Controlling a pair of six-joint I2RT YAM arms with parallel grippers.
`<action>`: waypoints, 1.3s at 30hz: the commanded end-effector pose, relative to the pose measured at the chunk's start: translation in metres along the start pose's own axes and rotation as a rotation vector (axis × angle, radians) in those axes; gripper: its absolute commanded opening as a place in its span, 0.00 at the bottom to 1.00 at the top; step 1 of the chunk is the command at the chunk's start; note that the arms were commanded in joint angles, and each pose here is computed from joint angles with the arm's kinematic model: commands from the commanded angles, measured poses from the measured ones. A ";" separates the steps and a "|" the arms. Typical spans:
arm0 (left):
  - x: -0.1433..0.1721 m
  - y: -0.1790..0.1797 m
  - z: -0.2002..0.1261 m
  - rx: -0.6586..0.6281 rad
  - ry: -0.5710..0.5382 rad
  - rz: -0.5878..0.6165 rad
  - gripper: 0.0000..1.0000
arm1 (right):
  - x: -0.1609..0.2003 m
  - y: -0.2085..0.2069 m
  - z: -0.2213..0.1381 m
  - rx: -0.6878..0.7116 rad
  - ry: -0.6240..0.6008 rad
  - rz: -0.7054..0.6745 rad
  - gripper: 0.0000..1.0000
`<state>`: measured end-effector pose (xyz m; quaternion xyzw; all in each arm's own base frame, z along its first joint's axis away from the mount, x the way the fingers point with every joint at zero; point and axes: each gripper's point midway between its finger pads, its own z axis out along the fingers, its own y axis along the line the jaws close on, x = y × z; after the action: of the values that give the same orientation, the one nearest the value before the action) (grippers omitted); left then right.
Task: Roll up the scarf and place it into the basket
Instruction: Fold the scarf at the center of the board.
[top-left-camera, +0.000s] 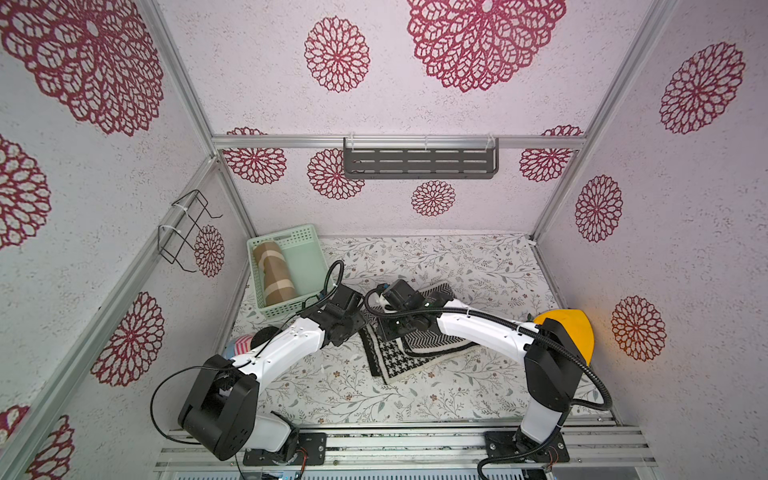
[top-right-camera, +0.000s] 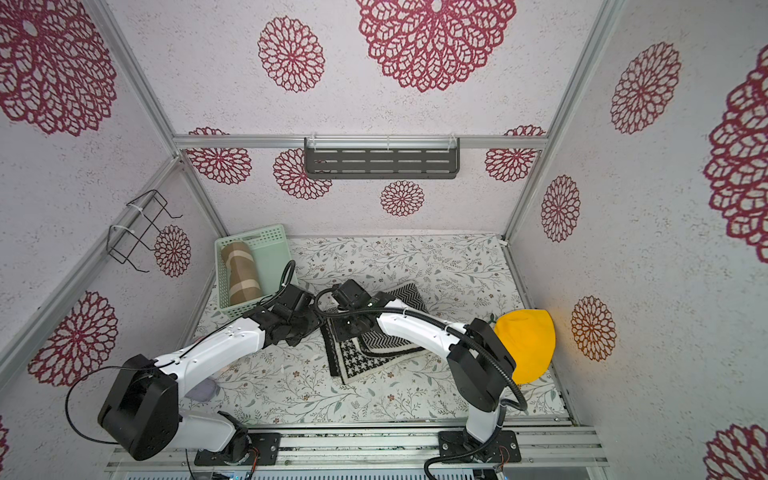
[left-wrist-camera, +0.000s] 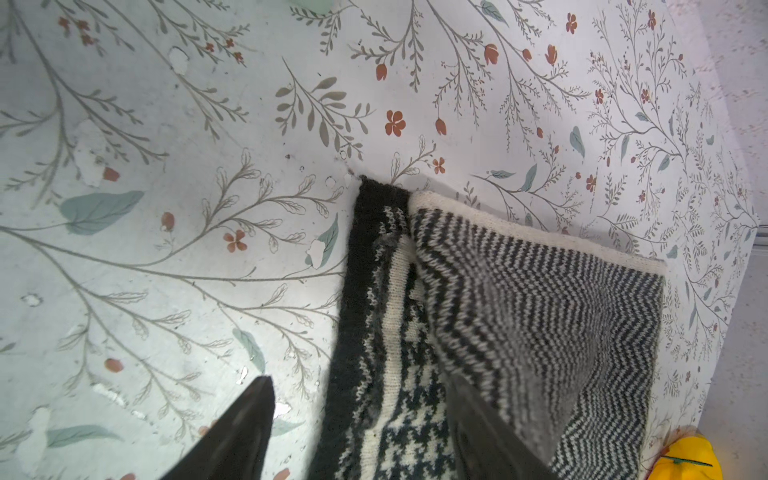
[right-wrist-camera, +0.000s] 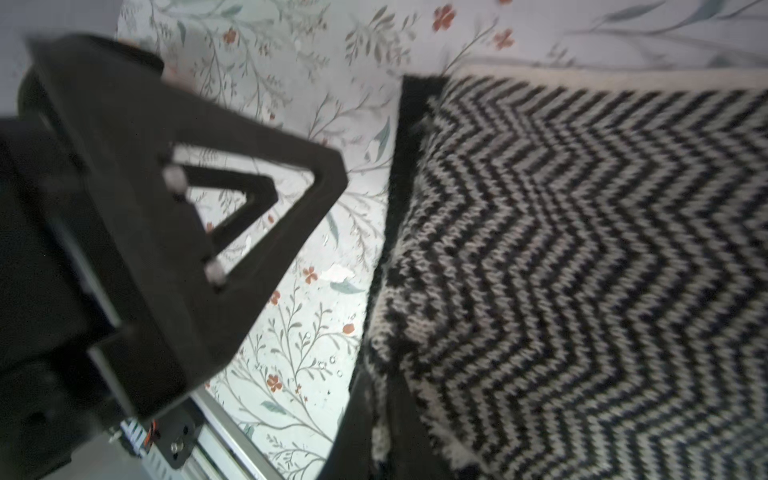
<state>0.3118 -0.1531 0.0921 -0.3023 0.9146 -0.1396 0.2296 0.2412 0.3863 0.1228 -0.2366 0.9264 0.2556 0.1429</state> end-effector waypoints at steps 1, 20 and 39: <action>-0.008 0.000 -0.005 -0.013 -0.032 -0.001 0.69 | 0.026 0.016 0.005 -0.095 0.103 -0.033 0.27; 0.074 -0.046 0.020 0.047 0.193 0.174 0.58 | 0.003 -0.140 -0.095 0.306 -0.181 0.205 0.54; 0.150 -0.009 -0.003 -0.138 0.317 0.324 0.63 | 0.051 -0.287 -0.126 0.506 -0.324 0.516 0.79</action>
<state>0.2115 -0.2565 0.0438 -0.1330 0.9827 -0.0945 0.0878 0.3137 0.0813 0.0829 0.0862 0.9629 0.0679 0.2464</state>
